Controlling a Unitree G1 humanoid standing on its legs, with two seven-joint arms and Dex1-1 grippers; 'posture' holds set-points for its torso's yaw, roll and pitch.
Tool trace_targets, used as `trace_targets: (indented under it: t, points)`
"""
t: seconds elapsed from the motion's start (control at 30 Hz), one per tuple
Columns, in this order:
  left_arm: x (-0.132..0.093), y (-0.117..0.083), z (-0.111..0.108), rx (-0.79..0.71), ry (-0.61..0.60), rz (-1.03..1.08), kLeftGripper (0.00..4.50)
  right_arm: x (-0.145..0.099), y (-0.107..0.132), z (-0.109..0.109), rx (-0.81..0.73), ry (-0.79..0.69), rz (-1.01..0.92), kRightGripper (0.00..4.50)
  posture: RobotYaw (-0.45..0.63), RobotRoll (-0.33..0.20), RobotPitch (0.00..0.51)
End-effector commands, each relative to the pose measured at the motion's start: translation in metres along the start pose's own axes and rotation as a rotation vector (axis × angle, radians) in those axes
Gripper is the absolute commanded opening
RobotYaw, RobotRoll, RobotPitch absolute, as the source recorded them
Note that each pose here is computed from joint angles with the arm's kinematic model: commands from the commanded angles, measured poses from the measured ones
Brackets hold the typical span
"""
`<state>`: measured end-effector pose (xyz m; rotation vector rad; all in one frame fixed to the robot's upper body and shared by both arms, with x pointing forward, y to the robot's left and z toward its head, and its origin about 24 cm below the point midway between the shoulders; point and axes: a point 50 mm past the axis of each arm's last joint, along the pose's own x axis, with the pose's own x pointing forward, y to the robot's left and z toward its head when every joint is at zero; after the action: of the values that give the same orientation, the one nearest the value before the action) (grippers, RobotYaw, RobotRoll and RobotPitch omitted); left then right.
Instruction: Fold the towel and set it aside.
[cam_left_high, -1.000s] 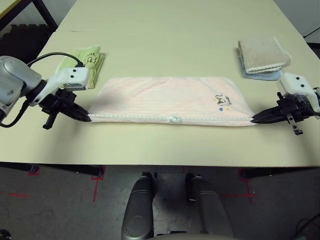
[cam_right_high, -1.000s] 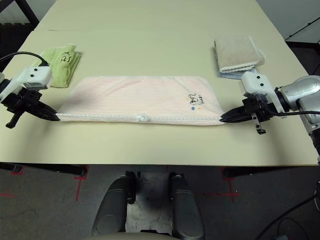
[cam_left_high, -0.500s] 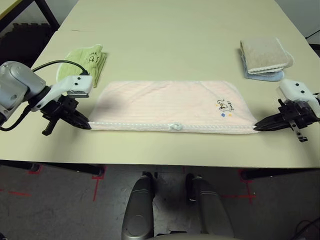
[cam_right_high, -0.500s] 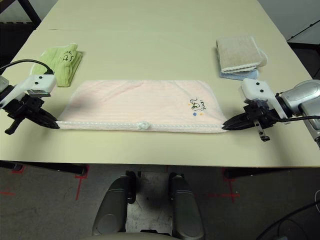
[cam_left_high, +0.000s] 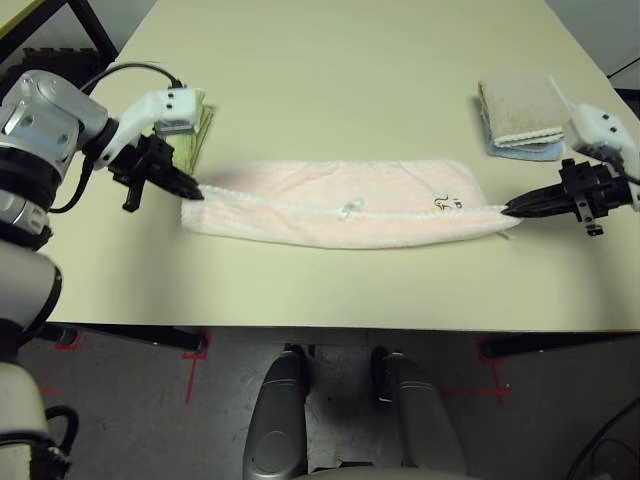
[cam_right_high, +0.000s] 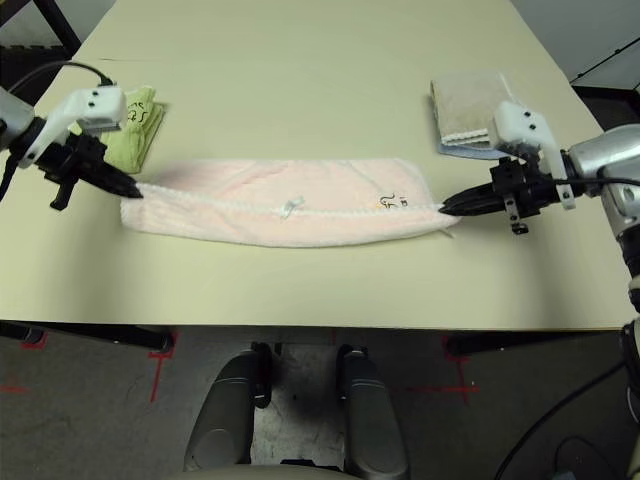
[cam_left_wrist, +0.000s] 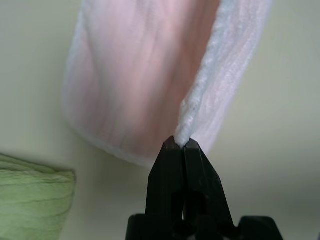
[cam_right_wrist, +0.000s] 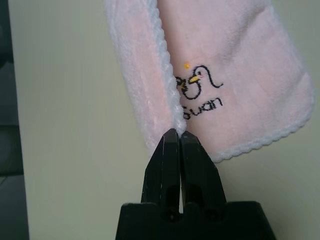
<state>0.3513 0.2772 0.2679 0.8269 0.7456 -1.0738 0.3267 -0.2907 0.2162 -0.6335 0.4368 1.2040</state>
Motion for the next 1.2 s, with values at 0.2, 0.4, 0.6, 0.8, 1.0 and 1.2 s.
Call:
trace_targets:
  t: [0.2, 0.4, 0.6, 0.8, 1.0, 1.2]
  points:
    - [-0.010, 0.005, -0.018, -0.058, 0.064, 0.122, 0.02, 0.007, -0.016, -0.018, 0.006, 0.113, -0.216, 0.00, 0.07, 0.000, 0.236]
    - [-0.005, 0.008, -0.021, -0.067, 0.056, 0.179, 0.02, 0.019, -0.025, -0.017, -0.042, 0.107, -0.334, 0.00, 0.08, 0.000, 0.241]
    - [0.000, 0.011, -0.019, -0.067, 0.055, 0.214, 0.02, 0.023, -0.036, -0.006, -0.094, 0.102, -0.441, 0.00, 0.08, 0.000, 0.244]
    - [0.008, 0.016, -0.016, -0.064, 0.049, 0.288, 0.02, 0.024, -0.040, -0.001, -0.121, 0.121, -0.472, 0.00, 0.07, 0.000, 0.244]
    - [0.013, 0.016, -0.019, -0.066, 0.066, 0.290, 0.02, 0.030, -0.041, 0.002, -0.138, 0.127, -0.477, 0.00, 0.07, 0.000, 0.244]
    - [0.019, 0.017, -0.019, -0.047, 0.071, 0.318, 0.02, 0.040, -0.042, 0.006, -0.165, 0.121, -0.484, 0.00, 0.07, 0.000, 0.247]
